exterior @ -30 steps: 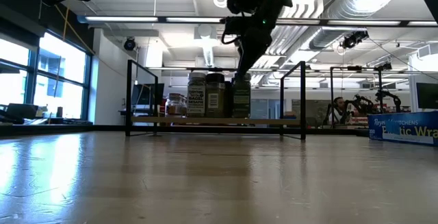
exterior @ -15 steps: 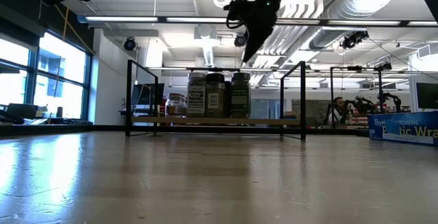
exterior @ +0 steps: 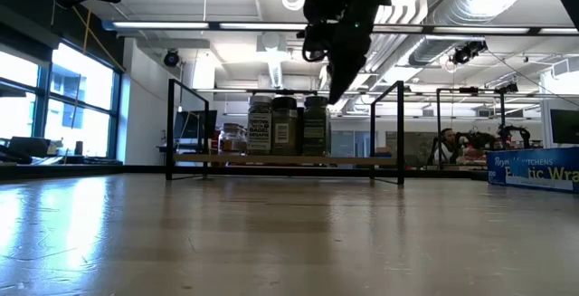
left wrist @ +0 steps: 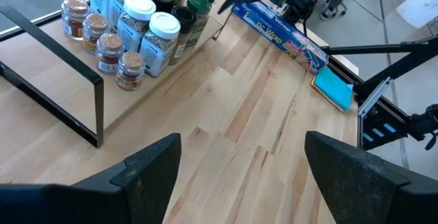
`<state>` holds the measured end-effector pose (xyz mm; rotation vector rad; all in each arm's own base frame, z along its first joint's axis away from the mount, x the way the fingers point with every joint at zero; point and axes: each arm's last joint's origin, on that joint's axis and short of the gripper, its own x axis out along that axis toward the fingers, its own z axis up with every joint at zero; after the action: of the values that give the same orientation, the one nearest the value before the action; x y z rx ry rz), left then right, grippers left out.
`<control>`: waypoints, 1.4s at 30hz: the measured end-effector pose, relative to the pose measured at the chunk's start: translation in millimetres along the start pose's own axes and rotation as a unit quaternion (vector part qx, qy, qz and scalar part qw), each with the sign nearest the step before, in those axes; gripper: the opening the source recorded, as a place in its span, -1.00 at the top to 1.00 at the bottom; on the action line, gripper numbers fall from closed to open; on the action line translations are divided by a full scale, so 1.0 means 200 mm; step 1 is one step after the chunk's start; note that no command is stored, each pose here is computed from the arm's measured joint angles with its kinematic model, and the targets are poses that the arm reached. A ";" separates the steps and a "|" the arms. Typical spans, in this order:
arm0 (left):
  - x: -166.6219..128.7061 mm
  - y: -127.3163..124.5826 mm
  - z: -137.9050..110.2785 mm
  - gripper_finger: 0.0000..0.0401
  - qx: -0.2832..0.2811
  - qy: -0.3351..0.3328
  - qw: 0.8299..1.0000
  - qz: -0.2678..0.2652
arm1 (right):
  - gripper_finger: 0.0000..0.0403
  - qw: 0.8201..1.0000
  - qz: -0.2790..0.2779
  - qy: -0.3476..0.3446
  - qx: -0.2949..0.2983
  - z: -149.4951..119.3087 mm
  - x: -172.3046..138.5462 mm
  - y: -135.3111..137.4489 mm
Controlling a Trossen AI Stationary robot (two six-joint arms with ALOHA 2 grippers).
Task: Shelf spices
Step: Put the green seasoning bottle on the shelf aligned with the other green seasoning bottle, then return to Home Position
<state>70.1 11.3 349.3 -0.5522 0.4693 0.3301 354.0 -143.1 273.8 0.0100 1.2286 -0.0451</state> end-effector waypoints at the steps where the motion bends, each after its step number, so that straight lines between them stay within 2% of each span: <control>1: 0.00 0.00 0.00 -0.53 0.000 0.000 1.000 0.000 | 0.50 1.000 -0.008 -0.001 0.000 0.00 0.00 0.00; 6: 0.00 0.00 0.00 -0.53 0.000 0.000 1.000 0.000 | 0.56 0.998 -0.054 0.010 0.002 0.00 -0.01 -0.02; 10: 0.00 0.00 0.00 -0.53 0.000 0.000 1.000 0.000 | 0.56 0.998 -0.061 0.020 0.029 0.00 -0.06 -0.02; 15: 0.00 0.00 0.00 -0.53 -0.012 -0.002 1.000 0.002 | 0.60 0.995 -0.059 -0.024 0.080 -0.02 -0.27 0.05; 18: 0.00 0.00 0.01 -0.52 -0.010 -0.015 1.000 0.001 | 0.69 0.994 -0.017 -0.076 0.080 -0.11 -0.45 0.11; 22: 0.00 -0.01 0.03 -0.50 0.004 -0.044 0.999 0.002 | 0.83 0.982 0.026 -0.128 0.135 -0.34 -0.61 0.16; 26: 0.00 -0.01 0.05 -0.49 0.007 -0.070 0.997 0.015 | 0.92 0.951 0.068 -0.231 0.192 -0.62 -0.66 0.25; 30: -0.01 -0.01 0.06 -0.49 0.005 -0.093 0.995 0.038 | 0.94 0.915 0.095 -0.337 0.203 -0.87 -0.57 0.38; 33: -0.01 0.00 0.07 -0.49 0.003 -0.105 0.993 0.060 | 0.94 0.886 0.113 -0.405 0.198 -1.01 -0.48 0.45; 37: -0.01 0.01 0.07 -0.48 0.000 -0.128 0.987 0.099 | 0.94 0.850 0.156 -0.474 0.171 -1.11 -0.35 0.50; 42: -0.01 0.02 0.08 -0.48 -0.003 -0.150 0.979 0.138 | 0.94 0.792 0.198 -0.551 0.172 -1.14 -0.23 0.55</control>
<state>71.4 22.5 361.0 -0.4326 0.2511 0.6696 127.3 -25.0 238.9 0.4995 0.0030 0.0876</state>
